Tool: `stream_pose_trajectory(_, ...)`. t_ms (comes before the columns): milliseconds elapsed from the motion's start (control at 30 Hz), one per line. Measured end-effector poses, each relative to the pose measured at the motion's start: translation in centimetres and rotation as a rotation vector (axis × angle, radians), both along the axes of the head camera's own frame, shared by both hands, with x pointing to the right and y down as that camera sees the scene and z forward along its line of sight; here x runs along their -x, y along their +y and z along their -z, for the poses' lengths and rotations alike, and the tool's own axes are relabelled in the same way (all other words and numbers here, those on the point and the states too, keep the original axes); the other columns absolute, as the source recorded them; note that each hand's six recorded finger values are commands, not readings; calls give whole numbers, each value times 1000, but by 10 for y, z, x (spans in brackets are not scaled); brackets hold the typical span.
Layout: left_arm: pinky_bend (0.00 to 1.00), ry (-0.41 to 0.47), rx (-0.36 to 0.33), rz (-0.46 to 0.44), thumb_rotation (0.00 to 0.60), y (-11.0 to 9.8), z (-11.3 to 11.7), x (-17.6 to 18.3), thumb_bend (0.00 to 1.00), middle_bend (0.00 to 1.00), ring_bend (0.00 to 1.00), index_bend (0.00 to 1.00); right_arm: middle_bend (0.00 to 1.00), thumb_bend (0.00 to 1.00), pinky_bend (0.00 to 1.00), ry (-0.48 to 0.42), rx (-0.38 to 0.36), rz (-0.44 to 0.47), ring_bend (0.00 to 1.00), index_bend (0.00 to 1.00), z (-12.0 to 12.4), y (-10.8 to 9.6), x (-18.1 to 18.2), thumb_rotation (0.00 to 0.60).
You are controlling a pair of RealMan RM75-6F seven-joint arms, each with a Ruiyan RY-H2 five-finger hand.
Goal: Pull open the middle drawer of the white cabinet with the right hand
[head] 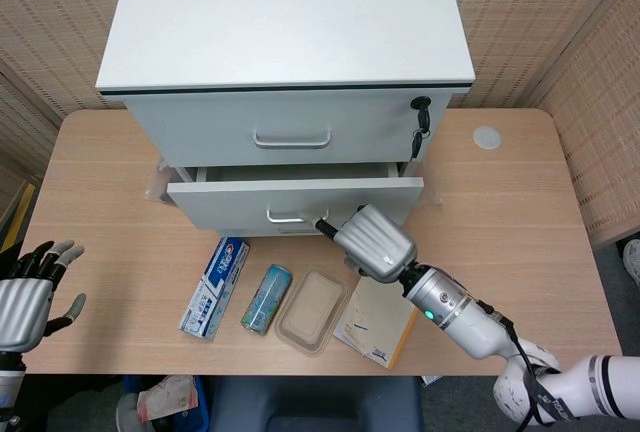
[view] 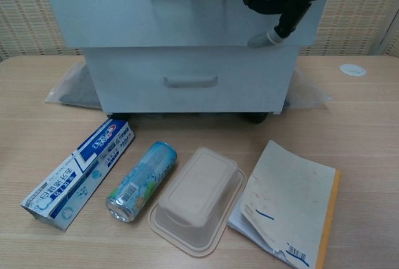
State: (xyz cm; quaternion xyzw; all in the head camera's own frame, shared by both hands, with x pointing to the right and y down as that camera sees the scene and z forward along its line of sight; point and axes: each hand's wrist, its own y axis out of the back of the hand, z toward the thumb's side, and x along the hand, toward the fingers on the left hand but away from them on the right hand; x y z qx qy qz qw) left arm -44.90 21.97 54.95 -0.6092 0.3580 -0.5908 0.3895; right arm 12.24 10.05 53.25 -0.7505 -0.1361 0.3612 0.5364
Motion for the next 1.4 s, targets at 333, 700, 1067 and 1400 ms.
stream_pose_trajectory(333,183,-4,7,1,600,1,-1,0,314,172,115,188,823,227,666,-3,-37,28,758,186,9,14,-4,600)
stream_pose_trajectory(700,183,-3,8,5,600,2,-1,1,314,172,115,187,823,227,666,-22,-77,1,758,186,12,0,-1,600)
stream_pose_trajectory(1067,183,-4,10,8,600,4,-1,2,314,172,115,187,823,227,666,26,-40,28,758,186,-4,2,10,600)
stream_pose_trajectory(1400,183,-2,12,6,600,4,-1,1,313,172,114,186,823,227,666,24,-40,63,760,186,2,17,9,600)
